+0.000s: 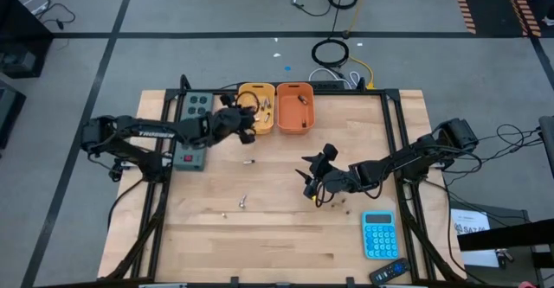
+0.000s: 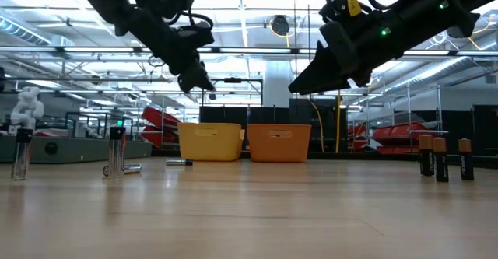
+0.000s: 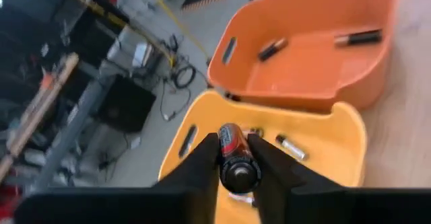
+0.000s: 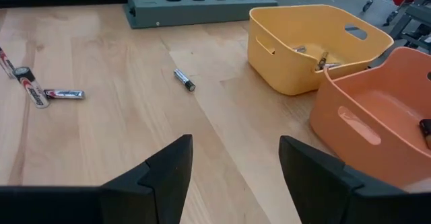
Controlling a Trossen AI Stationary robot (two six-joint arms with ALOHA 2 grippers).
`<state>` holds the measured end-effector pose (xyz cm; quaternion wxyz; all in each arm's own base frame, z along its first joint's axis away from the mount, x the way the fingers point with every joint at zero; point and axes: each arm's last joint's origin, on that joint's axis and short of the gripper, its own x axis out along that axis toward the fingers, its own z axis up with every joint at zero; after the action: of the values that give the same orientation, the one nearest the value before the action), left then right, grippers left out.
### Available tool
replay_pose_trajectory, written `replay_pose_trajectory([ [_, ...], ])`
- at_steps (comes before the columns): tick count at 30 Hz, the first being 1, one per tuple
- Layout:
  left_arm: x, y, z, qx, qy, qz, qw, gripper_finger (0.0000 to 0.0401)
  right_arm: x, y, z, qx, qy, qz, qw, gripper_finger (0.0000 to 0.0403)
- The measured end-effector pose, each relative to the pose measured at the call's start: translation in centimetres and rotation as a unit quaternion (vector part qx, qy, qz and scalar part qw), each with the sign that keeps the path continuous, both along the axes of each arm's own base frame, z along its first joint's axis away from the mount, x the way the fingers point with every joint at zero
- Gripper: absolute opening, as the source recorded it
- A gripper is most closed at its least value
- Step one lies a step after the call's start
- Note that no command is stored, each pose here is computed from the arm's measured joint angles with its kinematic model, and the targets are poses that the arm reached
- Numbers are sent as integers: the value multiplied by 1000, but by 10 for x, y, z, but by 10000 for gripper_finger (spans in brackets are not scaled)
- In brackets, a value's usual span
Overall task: Sort batteries
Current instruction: Put the silver battery into the yellow bin
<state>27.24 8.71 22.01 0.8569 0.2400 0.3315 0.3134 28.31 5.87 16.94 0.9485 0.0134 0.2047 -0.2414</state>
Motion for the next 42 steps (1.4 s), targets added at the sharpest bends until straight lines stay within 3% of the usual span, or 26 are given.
replay_pose_trajectory([
  [6, -3, -5, 0, -19, 34, 5, 999, 238, -1, 0, -1, 2, 3, -1, 1000, 212],
  [9, 0, -23, 7, -29, 49, -22, 998, 276, -1, 0, -1, 5, 2, -3, 1000, 212],
  [13, 1, -57, 24, -105, 58, -99, 988, 277, -1, 0, -1, 9, 0, -5, 1000, 212],
  [18, -2, -99, 36, -298, 69, -187, 933, 258, -1, 0, -1, 9, 1, -5, 1000, 212],
  [21, -6, -124, 29, -352, 71, -195, 913, 256, -1, 0, -1, 9, 2, -4, 1000, 212],
  [24, -11, -148, 14, -367, 104, -195, 904, 256, -1, 0, -1, 9, 2, -3, 1000, 212],
  [30, -15, -178, -6, -357, 147, -192, 902, 256, 0, 0, -1, 10, 0, -3, 1000, 212],
  [42, -9, -200, -46, -343, 227, -181, 893, 256, 0, 0, -1, 10, -1, -3, 1000, 212],
])
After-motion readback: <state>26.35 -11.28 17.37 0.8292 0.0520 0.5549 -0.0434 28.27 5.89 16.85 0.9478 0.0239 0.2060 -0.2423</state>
